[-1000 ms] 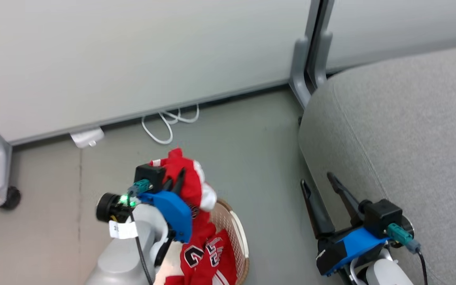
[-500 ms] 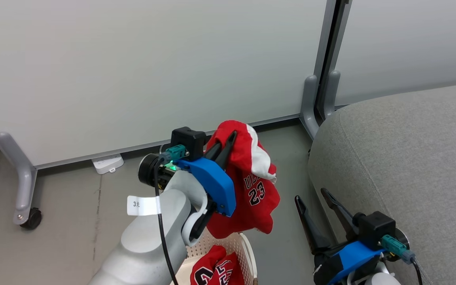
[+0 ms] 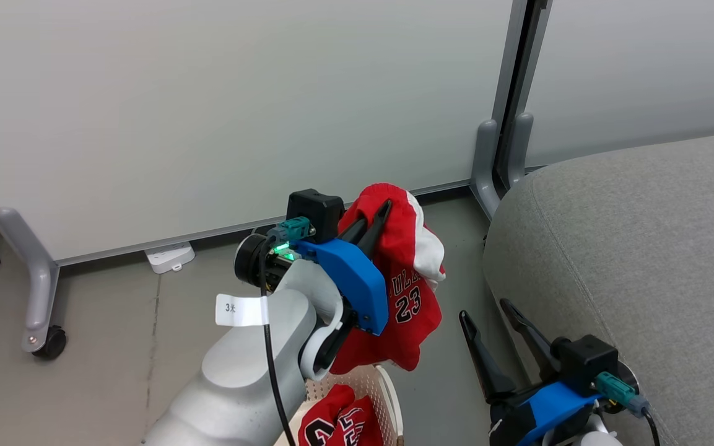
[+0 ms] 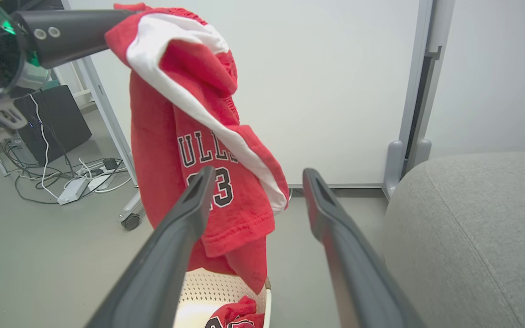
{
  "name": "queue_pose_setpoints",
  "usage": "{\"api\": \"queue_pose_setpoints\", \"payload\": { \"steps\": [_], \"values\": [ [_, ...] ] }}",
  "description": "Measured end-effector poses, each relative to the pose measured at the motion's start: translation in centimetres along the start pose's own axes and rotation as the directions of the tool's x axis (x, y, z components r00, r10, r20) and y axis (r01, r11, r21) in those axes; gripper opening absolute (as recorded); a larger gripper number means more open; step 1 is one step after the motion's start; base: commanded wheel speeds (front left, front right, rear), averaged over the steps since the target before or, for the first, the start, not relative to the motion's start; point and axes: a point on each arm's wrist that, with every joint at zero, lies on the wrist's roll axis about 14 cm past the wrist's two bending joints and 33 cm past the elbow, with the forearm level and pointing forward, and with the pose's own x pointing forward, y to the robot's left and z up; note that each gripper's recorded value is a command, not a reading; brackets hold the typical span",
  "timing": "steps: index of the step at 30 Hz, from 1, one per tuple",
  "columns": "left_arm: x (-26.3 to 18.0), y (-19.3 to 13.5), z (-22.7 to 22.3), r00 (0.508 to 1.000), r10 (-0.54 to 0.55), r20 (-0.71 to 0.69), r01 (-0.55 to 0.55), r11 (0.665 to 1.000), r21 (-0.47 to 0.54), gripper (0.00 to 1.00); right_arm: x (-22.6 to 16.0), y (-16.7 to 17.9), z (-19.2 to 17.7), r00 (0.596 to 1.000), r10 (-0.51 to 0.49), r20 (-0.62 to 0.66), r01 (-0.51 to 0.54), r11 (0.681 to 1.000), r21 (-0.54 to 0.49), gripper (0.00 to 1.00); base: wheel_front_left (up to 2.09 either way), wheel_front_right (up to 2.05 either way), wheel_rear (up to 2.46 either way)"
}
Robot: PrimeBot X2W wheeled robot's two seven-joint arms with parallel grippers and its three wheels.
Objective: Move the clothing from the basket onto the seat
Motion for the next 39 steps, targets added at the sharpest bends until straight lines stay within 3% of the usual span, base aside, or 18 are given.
{"api": "queue_pose_setpoints", "payload": {
  "steps": [15, 31, 32, 33, 34, 35, 39],
  "values": [
    [0.3, -0.1, -0.9, 1.0, -0.013, -0.023, 0.013, 1.0, -0.011, 0.0, 3.7, 2.5, 1.0, 0.994, 0.108, -0.013, -0.108, 0.993, -0.04, 1.0, 0.0, 0.0, 0.0],
    [0.3, -0.8, -1.0, 0.999, -0.034, -0.022, 0.033, 0.999, -0.014, 0.0, 6.8, 4.2, -1.1, 0.972, 0.183, -0.144, -0.196, 0.977, -0.08, 1.0, 0.0, 0.0, 0.0],
    [0.3, -0.9, -1.0, 0.999, -0.035, -0.022, 0.034, 0.999, -0.015, 0.0, 6.9, 4.2, -1.2, 0.971, 0.185, -0.149, -0.198, 0.977, -0.079, 0.75, 0.0, 0.0, 0.0],
    [0.3, -0.9, -1.0, 0.999, -0.036, -0.022, 0.036, 0.999, -0.014, 0.0, 7.0, 4.3, -1.2, 0.971, 0.186, -0.148, -0.199, 0.977, -0.076, 0.36, 0.0, 0.0, 0.0],
    [0.3, -0.9, -0.9, 0.999, -0.037, -0.02, 0.037, 0.999, -0.014, 0.0, 7.1, 4.3, -1.2, 0.971, 0.188, -0.151, -0.201, 0.977, -0.076, 0.07, 0.0, 0.0, 0.0],
    [0.3, -1.0, -0.9, 0.999, -0.038, -0.017, 0.037, 0.999, -0.017, 0.0, 7.2, 4.3, -1.2, 0.97, 0.19, -0.151, -0.203, 0.976, -0.076, 0.0, 0.0, 0.0, 0.0],
    [0.2, -1.0, -0.8, 0.999, -0.039, -0.017, 0.038, 0.999, -0.017, 0.0, 7.5, 4.6, -1.1, 0.969, 0.199, -0.146, -0.211, 0.975, -0.073, 0.0, 0.0, 0.0, 0.0]
  ]
}}
